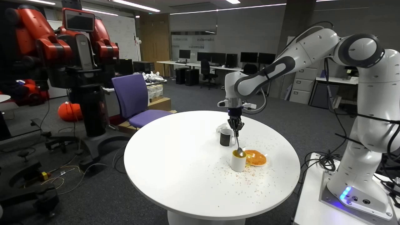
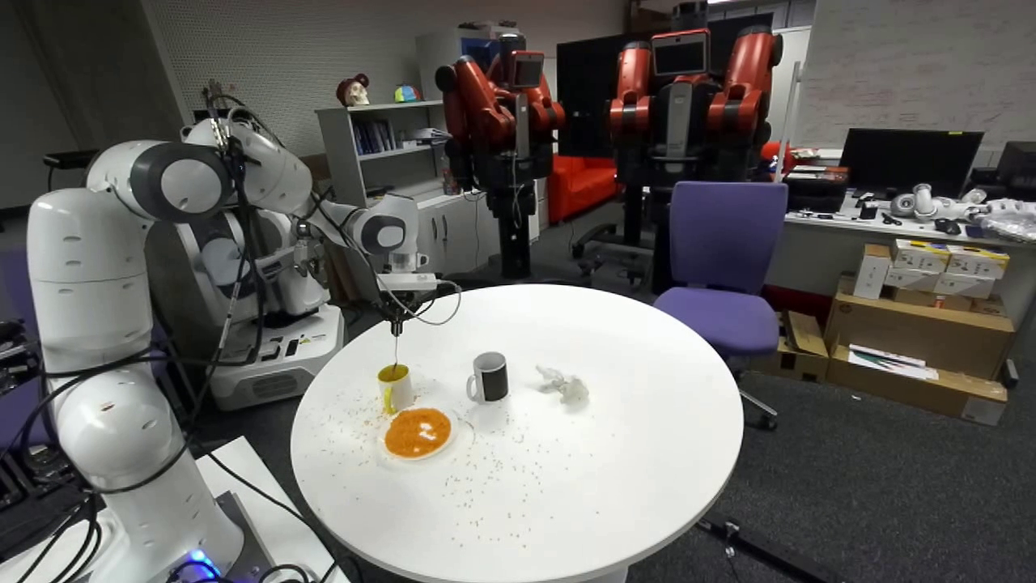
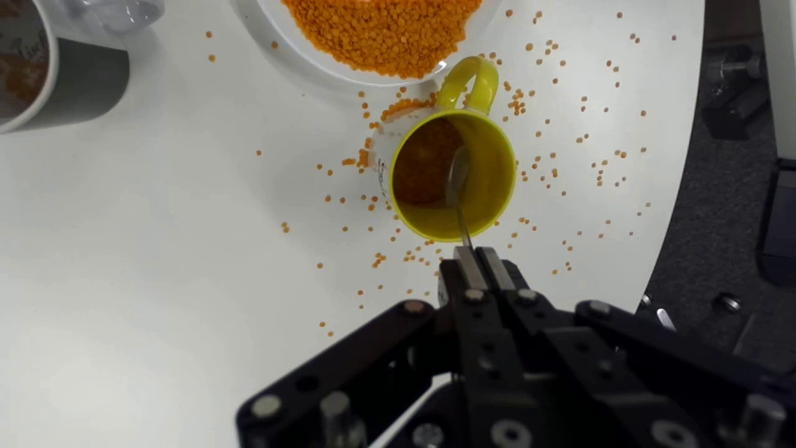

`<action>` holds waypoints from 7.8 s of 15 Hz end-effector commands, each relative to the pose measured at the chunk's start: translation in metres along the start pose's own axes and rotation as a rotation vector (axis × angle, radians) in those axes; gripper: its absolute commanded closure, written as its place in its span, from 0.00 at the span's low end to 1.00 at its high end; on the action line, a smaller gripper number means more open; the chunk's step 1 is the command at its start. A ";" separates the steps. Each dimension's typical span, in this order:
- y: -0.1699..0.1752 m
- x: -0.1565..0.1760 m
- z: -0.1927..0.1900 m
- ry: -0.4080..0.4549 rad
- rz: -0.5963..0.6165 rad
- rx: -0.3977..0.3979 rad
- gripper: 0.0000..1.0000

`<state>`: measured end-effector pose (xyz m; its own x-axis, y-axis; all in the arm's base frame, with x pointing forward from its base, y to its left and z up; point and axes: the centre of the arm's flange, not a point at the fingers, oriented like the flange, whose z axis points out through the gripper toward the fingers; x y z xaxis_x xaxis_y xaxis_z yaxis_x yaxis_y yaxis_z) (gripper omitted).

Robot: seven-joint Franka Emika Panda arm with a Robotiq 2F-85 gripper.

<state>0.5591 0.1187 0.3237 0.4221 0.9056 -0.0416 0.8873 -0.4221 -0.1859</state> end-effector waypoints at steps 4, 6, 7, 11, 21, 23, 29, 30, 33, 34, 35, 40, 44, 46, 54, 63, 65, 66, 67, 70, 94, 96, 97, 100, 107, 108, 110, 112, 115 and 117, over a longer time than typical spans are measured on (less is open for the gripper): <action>-0.027 -0.066 -0.040 0.016 0.143 -0.116 0.99; -0.028 -0.087 -0.046 0.015 0.214 -0.155 0.99; -0.028 -0.097 -0.047 0.009 0.254 -0.178 0.99; -0.026 -0.148 -0.042 0.036 0.407 -0.192 0.99; -0.024 -0.267 0.016 0.282 0.823 0.120 0.99; -0.028 -0.286 0.027 0.341 0.908 0.194 0.99; -0.035 -0.339 0.064 0.509 1.105 0.358 0.99; -0.037 -0.348 0.066 0.537 1.124 0.373 0.99; -0.033 -0.349 0.068 0.528 1.137 0.370 0.98; -0.034 -0.356 0.069 0.546 1.143 0.383 0.98; -0.035 -0.360 0.070 0.556 1.148 0.386 0.98; -0.035 -0.361 0.070 0.559 1.151 0.386 0.98; -0.034 -0.360 0.068 0.531 1.172 0.424 0.99; -0.030 -0.367 0.076 0.509 1.227 0.455 0.99; -0.025 -0.407 0.114 0.484 1.463 0.578 0.99; -0.011 -0.414 0.137 0.550 1.570 0.687 0.99; -0.003 -0.408 0.144 0.544 1.574 0.709 0.99; -0.001 -0.404 0.145 0.540 1.571 0.717 0.99; 0.002 -0.401 0.149 0.537 1.567 0.725 0.99; 0.012 -0.388 0.156 0.516 1.561 0.747 0.99; 0.028 -0.360 0.174 0.239 1.634 0.890 0.99; 0.030 -0.359 0.176 0.229 1.649 0.891 0.99; 0.030 -0.359 0.177 0.225 1.655 0.892 0.99; 0.034 -0.358 0.180 0.214 1.670 0.890 0.99; 0.043 -0.357 0.187 0.186 1.691 0.883 0.99; 0.044 -0.357 0.187 0.184 1.693 0.881 0.99; 0.046 -0.358 0.189 0.182 1.700 0.876 0.99; 0.048 -0.357 0.190 0.184 1.699 0.873 0.99; 0.049 -0.357 0.189 0.197 1.700 0.860 0.99; 0.049 -0.357 0.189 0.207 1.698 0.850 0.99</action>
<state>0.4103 -0.2158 0.1405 0.6961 -0.4140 -0.5865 -0.7067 -0.5391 -0.4582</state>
